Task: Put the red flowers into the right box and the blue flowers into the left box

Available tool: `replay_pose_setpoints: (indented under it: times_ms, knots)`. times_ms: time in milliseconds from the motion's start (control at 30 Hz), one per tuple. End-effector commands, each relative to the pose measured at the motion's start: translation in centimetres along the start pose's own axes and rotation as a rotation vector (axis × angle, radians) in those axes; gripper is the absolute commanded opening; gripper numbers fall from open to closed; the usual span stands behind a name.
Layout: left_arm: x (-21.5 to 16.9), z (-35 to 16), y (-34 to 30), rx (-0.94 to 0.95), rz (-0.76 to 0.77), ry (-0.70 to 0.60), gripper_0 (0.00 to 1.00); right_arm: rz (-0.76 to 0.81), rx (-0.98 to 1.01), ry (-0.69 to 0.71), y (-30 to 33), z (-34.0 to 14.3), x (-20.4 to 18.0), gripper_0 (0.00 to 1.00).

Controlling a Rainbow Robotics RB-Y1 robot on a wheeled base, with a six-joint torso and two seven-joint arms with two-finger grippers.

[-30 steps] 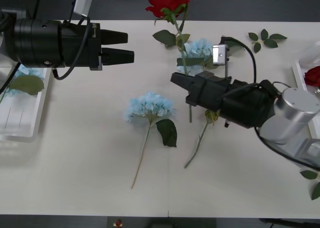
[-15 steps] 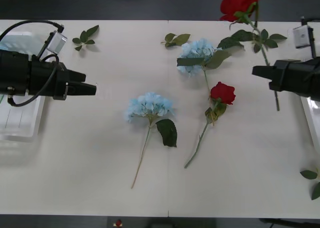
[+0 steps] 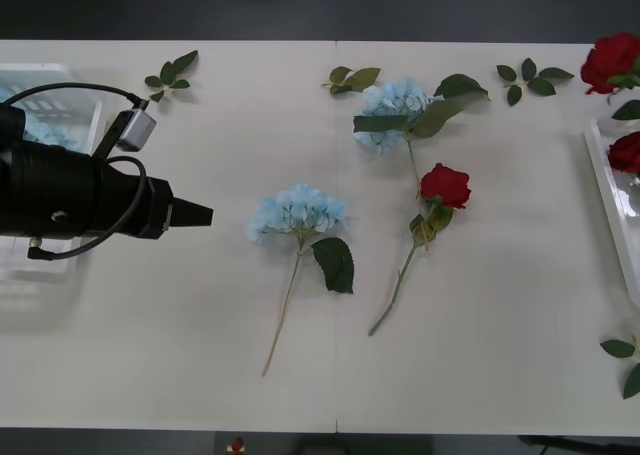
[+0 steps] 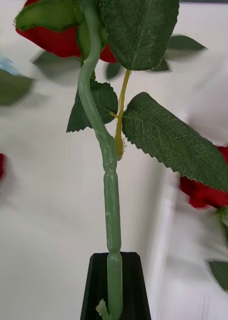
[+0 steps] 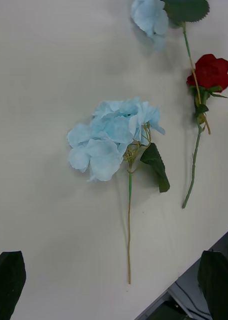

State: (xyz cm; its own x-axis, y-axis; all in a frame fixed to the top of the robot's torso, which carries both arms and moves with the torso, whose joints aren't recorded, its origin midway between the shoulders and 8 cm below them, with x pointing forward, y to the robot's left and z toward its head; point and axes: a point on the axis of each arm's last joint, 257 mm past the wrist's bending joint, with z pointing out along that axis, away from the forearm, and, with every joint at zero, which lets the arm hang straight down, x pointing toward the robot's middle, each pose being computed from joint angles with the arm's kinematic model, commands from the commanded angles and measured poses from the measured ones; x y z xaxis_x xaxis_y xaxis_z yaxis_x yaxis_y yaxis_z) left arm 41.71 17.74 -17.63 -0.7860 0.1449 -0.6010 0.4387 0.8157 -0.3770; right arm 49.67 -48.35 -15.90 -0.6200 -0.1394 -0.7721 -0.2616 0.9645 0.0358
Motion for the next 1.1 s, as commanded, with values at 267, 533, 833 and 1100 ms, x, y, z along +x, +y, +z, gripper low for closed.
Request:
replay_pose_setpoints:
  times_ms: [267,533,833,1100]
  knots:
    - [3.9,2.8,-0.6,-0.146,-0.051,0.064,1.0,-0.078,0.281,0.044,-12.6,-4.9,1.1,0.0]
    - [5.6,5.5,-0.8,-0.251,-0.067,0.067,1.0,-0.072,0.369,0.066,-16.1,-4.1,4.5,0.0]
    - [6.0,8.1,-1.0,-0.343,-0.078,0.05,1.0,-0.145,0.471,0.069,-18.3,-1.5,7.0,0.0]
    - [6.3,10.7,-2.0,-0.405,-0.036,0.109,1.0,-0.232,0.53,0.088,-19.6,-1.4,7.5,0.0]
